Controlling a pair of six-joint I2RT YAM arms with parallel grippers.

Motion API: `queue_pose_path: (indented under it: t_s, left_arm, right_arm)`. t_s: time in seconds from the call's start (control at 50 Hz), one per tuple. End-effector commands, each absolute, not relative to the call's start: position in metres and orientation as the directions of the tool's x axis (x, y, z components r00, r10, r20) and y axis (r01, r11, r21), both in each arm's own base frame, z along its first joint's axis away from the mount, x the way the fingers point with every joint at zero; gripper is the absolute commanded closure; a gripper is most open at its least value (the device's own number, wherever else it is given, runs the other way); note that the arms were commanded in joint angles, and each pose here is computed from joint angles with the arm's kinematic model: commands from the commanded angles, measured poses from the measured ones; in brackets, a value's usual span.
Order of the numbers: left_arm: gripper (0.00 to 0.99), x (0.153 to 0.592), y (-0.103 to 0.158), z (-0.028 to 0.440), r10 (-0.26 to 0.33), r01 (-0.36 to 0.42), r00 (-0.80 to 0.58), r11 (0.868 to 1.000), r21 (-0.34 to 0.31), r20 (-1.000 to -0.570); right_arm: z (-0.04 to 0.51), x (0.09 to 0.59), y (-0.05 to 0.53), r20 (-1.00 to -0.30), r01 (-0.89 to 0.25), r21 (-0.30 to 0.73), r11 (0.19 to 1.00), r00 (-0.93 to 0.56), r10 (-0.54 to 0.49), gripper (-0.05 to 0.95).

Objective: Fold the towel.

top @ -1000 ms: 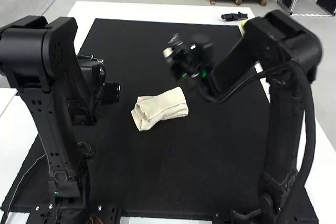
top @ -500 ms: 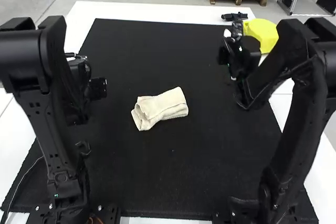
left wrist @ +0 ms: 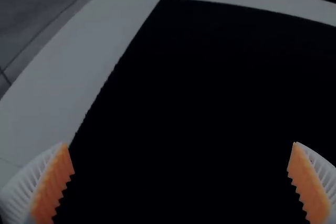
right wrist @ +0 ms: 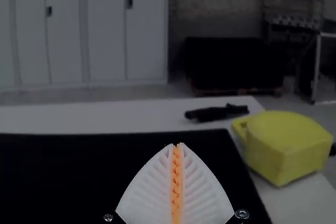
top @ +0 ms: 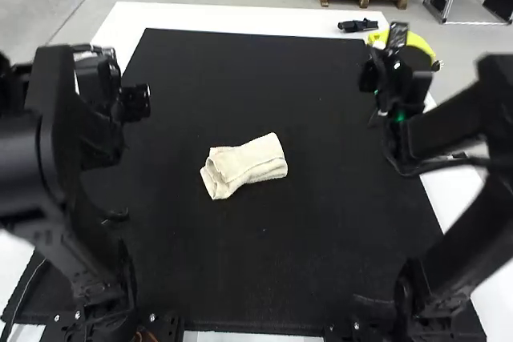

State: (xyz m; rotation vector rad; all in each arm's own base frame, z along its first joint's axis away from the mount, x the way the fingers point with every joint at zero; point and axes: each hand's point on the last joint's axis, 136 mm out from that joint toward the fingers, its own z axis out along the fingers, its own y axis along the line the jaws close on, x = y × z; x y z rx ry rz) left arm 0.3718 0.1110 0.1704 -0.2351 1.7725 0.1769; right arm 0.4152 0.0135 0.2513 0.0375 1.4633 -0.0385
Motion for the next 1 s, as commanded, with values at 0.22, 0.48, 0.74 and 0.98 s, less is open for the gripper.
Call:
queue_pose_path:
  t_s: [0.22,0.48,0.74,0.98]
  left_arm:
    - [0.038,0.369,0.080,0.234,-0.022,-0.208,-0.074,0.978,-0.006,-0.997]
    - [0.036,0.360,0.040,0.235,-0.046,-0.152,-0.055,0.988,-0.038,-0.997]
    - [0.034,0.328,0.033,0.226,-0.040,-0.149,-0.016,0.988,-0.037,-0.999]
    - [0.036,0.293,0.037,0.242,-0.026,-0.167,0.114,0.985,-0.045,-0.993]
  right_arm:
    - [0.286,0.373,-0.034,-0.985,0.100,0.077,0.992,0.159,0.060,0.92]
    - [0.275,0.342,-0.036,-0.986,0.095,0.076,0.993,0.157,0.061,0.92]
    - [0.257,0.312,-0.030,-0.987,0.075,0.073,0.995,0.151,0.061,0.89]
    - [0.272,0.277,-0.026,-0.969,0.069,0.071,0.995,0.241,0.052,0.89]
